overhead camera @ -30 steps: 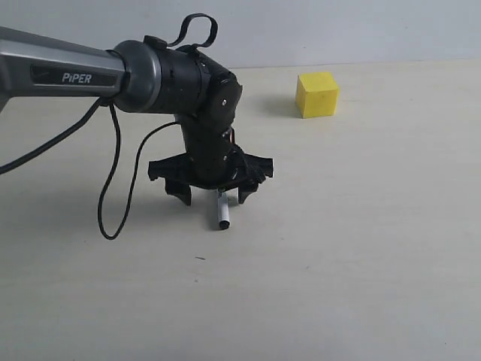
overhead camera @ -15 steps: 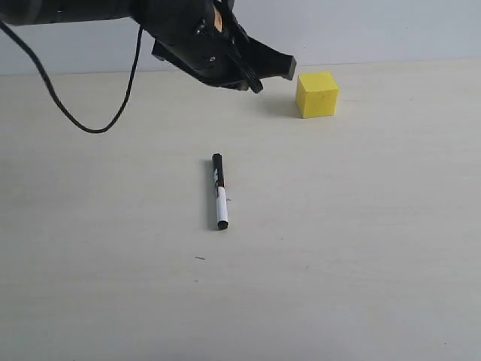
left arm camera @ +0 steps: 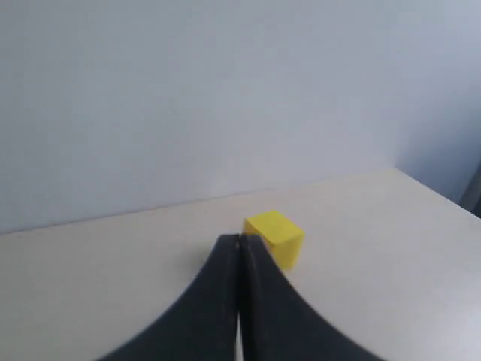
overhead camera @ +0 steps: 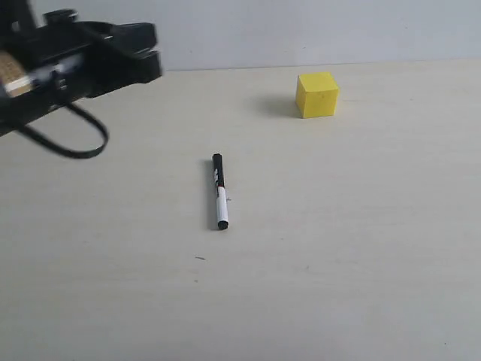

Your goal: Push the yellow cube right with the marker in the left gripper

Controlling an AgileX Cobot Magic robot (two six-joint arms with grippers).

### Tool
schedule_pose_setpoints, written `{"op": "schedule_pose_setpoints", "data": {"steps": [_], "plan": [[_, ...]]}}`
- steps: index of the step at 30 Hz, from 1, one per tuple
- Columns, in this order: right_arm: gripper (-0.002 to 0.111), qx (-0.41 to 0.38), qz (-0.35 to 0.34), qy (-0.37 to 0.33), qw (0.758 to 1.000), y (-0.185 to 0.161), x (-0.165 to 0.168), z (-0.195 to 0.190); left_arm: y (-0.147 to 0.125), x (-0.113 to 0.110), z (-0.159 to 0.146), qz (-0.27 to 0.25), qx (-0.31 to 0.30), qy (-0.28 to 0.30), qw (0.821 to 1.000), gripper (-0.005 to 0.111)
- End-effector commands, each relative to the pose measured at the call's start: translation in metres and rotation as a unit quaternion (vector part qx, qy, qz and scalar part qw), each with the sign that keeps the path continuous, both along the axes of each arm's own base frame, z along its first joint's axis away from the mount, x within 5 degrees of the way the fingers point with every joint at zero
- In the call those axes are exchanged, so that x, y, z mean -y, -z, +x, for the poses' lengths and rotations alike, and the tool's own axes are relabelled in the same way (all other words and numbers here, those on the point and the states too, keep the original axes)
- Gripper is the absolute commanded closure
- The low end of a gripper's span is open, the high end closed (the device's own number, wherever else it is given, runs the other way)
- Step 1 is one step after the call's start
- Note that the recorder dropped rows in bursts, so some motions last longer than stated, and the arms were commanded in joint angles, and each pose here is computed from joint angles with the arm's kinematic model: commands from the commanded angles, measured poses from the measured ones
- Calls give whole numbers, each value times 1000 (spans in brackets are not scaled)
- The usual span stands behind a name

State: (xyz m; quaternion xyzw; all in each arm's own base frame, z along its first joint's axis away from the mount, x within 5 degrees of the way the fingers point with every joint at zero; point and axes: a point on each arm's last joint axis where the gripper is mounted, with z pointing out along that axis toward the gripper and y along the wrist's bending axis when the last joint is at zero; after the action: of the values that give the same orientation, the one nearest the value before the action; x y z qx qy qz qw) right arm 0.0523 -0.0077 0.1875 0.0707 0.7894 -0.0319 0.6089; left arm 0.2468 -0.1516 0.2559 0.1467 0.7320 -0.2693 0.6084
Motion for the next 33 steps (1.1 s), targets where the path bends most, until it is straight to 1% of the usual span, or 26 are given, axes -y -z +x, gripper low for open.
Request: {"op": "schedule_pose_setpoints", "data": {"steps": [1, 3, 5, 9, 15, 30, 33], "plan": [[108, 3, -5, -1, 1000, 0, 0, 0, 8, -48, -31, -10, 66, -44, 997, 107], [108, 3, -5, -1, 1000, 0, 0, 0, 12, -65, -46, -21, 85, -66, 994, 107], [108, 3, -5, -1, 1000, 0, 0, 0, 13, -77, -59, -35, 109, -81, 990, 107], [108, 3, -5, -1, 1000, 0, 0, 0, 13, -88, -77, -42, 126, -94, 987, 107], [108, 3, -5, -1, 1000, 0, 0, 0, 16, -92, -90, -41, 131, -94, 986, 107], [108, 3, -5, -1, 1000, 0, 0, 0, 15, -92, -91, -41, 132, -94, 986, 107], [108, 3, -5, -1, 1000, 0, 0, 0, 15, -93, -90, -22, 143, -95, 985, 107]]}}
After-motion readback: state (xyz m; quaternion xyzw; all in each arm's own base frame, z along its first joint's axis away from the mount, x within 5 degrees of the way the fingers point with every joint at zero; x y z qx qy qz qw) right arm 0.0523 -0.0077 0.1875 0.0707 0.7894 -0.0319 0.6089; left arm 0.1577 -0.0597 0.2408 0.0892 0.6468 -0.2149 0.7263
